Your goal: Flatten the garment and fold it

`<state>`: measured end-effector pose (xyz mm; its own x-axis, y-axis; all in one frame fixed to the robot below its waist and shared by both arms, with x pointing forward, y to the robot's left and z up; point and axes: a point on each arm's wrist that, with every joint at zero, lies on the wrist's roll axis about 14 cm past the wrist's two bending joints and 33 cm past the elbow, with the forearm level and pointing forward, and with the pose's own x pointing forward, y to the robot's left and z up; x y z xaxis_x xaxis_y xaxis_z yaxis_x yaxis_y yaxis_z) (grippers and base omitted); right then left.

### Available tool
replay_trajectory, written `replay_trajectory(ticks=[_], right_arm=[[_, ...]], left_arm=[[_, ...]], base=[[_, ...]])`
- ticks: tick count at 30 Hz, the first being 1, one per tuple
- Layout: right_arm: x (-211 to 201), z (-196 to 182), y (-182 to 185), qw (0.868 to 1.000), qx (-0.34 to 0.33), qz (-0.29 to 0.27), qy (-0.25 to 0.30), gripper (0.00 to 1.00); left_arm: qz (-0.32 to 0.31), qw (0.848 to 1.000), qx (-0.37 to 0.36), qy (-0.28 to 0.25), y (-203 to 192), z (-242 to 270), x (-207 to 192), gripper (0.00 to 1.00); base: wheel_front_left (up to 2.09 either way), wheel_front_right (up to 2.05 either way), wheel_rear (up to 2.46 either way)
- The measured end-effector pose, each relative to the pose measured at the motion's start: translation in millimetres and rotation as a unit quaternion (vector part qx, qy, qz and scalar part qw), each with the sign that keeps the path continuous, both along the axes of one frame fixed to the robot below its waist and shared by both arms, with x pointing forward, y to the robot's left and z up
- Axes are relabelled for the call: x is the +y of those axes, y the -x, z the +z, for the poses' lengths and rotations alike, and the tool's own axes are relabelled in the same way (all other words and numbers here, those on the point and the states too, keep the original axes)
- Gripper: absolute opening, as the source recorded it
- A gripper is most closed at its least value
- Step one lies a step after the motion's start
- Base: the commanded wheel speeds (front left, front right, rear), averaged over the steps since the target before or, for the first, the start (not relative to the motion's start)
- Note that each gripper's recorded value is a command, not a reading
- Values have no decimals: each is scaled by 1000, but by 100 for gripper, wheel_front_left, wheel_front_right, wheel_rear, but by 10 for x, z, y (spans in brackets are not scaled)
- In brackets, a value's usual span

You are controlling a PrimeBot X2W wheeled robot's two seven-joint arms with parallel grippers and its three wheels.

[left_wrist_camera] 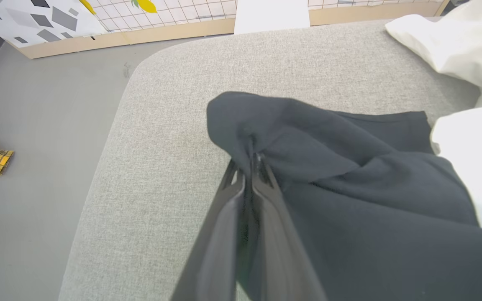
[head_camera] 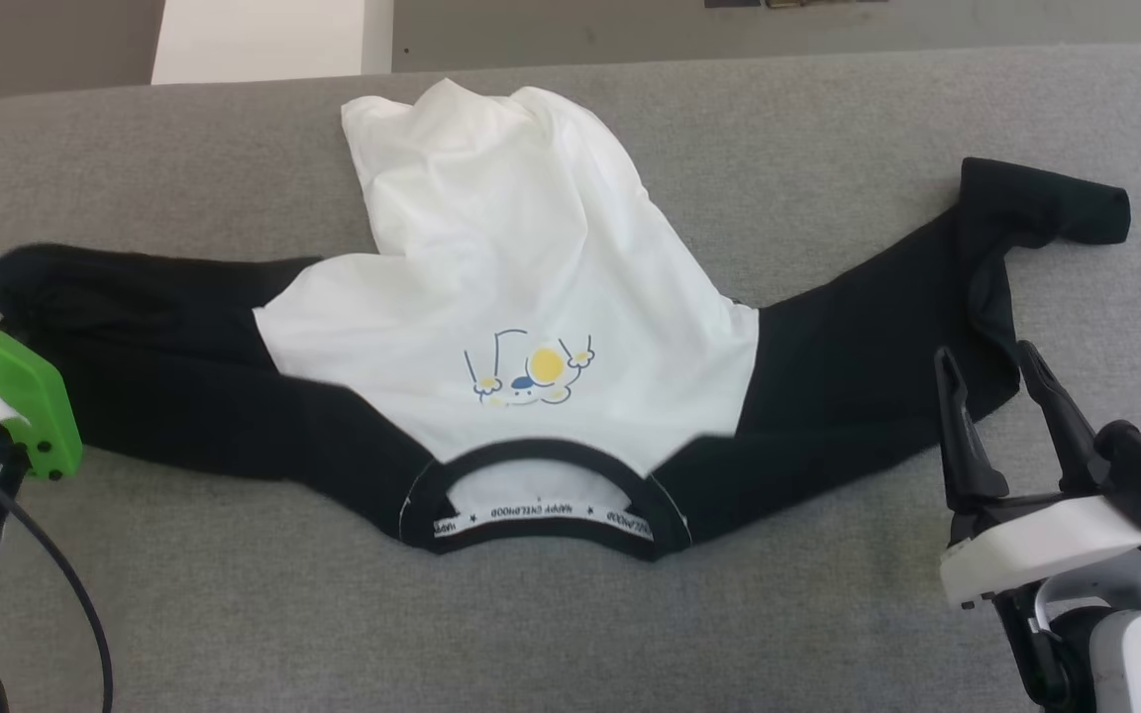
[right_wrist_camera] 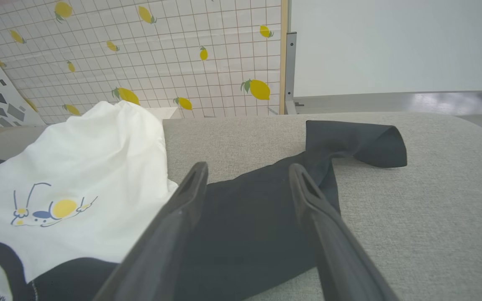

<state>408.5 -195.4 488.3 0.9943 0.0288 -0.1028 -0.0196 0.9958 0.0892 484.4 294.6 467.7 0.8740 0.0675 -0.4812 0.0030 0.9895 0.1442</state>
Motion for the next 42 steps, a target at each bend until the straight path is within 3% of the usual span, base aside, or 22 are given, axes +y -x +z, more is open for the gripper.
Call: replay_trajectory(ticks=[3, 4, 5, 6, 11, 16, 24, 30, 42], right_arm=[[6, -18, -13, 1000, 2, 1, 0, 100], [3, -19, -12, 1000, 2, 1, 0, 100], [2, -17, -11, 1000, 2, 0, 0, 100], [0, -15, -11, 1000, 2, 0, 0, 100], [-20, 54, -6, 1000, -8, -3, 0, 100], [12, 164, 10, 1000, -23, 2, -2, 100], [118, 307, 86, 999, -39, 17, -6, 100], [174, 379, 73, 998, -49, 25, -8, 100], [37, 277, 120, 999, -34, 4, -12, 100]], left_arm=[[13, 1000, 21, 5, -34, -133, 35, 0], [20, 999, 33, 13, -16, -210, 26, 38], [23, 998, 44, 24, -1, -276, 0, 91], [23, 998, 47, 29, 4, -307, -27, 100], [35, 997, 44, 57, 96, -384, -64, 100], [73, 992, -18, 100, 235, -289, -50, 100], [100, 977, -86, 168, 628, -153, -405, 100], [94, 972, -50, 209, 814, -289, -727, 100], [122, 973, 59, 186, 716, -768, -818, 100]], base=[[0, 0, 0], [0, 0, 0], [0, 0, 0], [0, 0, 0], [0, 0, 0], [0, 0, 0], [0, 0, 0], [0, 0, 0], [0, 0, 0]])
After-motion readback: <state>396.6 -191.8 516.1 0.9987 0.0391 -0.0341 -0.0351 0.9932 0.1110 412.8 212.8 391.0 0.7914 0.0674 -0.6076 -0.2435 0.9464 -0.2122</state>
